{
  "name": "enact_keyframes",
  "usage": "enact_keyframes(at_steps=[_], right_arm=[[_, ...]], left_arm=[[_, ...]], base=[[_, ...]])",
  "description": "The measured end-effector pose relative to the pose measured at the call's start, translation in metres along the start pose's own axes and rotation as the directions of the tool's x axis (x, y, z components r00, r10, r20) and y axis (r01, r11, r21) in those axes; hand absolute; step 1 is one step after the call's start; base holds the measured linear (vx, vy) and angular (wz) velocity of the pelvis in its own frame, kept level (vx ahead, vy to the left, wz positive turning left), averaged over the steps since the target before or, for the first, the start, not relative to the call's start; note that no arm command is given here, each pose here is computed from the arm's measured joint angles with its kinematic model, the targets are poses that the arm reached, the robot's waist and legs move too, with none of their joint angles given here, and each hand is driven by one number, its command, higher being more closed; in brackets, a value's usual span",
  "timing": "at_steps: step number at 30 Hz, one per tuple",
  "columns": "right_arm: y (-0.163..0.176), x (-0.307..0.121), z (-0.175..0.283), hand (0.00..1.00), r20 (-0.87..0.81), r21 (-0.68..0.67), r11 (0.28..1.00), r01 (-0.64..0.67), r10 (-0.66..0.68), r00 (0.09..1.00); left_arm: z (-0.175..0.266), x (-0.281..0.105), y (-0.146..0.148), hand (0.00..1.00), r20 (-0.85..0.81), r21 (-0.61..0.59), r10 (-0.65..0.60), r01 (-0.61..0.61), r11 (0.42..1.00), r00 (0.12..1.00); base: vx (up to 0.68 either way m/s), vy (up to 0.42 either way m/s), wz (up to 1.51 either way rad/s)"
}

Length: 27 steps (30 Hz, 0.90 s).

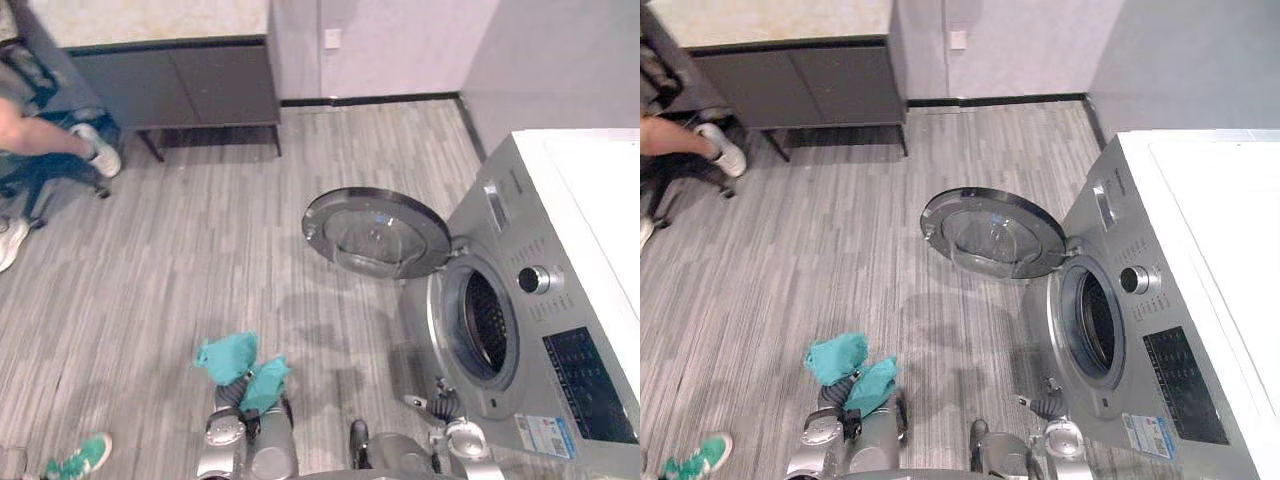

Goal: Pick up the laundry basket with both hands and put the clothes into the washing machine.

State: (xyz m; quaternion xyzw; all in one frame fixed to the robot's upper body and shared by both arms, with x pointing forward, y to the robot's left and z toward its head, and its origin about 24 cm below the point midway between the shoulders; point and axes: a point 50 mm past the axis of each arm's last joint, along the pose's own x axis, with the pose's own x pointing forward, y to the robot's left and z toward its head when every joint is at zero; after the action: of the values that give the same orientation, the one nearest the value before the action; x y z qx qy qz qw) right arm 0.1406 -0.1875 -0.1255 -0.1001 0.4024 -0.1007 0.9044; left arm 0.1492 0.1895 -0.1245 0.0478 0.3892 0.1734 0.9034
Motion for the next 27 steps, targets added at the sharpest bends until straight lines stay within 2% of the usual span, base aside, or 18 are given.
enact_keyframes(at_steps=[2, 8, 12, 18, 22, 27], right_arm=[[0.009, -0.006, -0.012, 0.0, -0.037, 0.016, 1.0, -0.021, 0.022, 0.999], [0.019, 0.008, 0.004, 0.0, -0.038, -0.014, 0.998, -0.058, 0.058, 0.998], [-0.002, 0.017, 0.002, 0.0, -0.068, -0.09, 0.996, -0.025, 0.019, 0.997], [-0.021, 0.016, -0.013, 0.0, -0.115, -0.145, 0.989, 0.004, -0.02, 0.993], [-0.025, 0.02, -0.003, 0.0, -0.088, -0.144, 0.989, 0.039, -0.052, 0.995], [-0.028, 0.022, 0.001, 0.0, -0.084, -0.137, 0.989, 0.06, -0.072, 0.994]], left_arm=[[0.001, 0.002, 0.01, 1.0, 0.006, 0.028, 0.018, -0.018, 0.999, 1.0], [0.014, 0.012, 0.043, 1.0, 0.049, 0.097, 0.083, -0.088, 0.991, 0.995], [0.019, 0.02, 0.055, 1.0, 0.043, 0.147, 0.105, -0.11, 0.983, 0.994], [0.016, 0.017, 0.03, 1.0, 0.035, 0.186, 0.017, -0.024, 0.982, 0.999], [0.012, 0.013, 0.008, 1.0, 0.026, 0.21, -0.066, 0.059, 0.976, 0.997], [0.02, 0.013, 0.005, 1.0, 0.055, 0.206, -0.076, 0.063, 0.977, 0.996]], base=[[0.17, 0.336, -1.8], [0.06, 0.187, -1.95], [0.09, -0.048, -1.21], [0.11, -0.104, -0.56], [0.1, 0.053, -0.88], [0.09, 0.174, -0.66]])
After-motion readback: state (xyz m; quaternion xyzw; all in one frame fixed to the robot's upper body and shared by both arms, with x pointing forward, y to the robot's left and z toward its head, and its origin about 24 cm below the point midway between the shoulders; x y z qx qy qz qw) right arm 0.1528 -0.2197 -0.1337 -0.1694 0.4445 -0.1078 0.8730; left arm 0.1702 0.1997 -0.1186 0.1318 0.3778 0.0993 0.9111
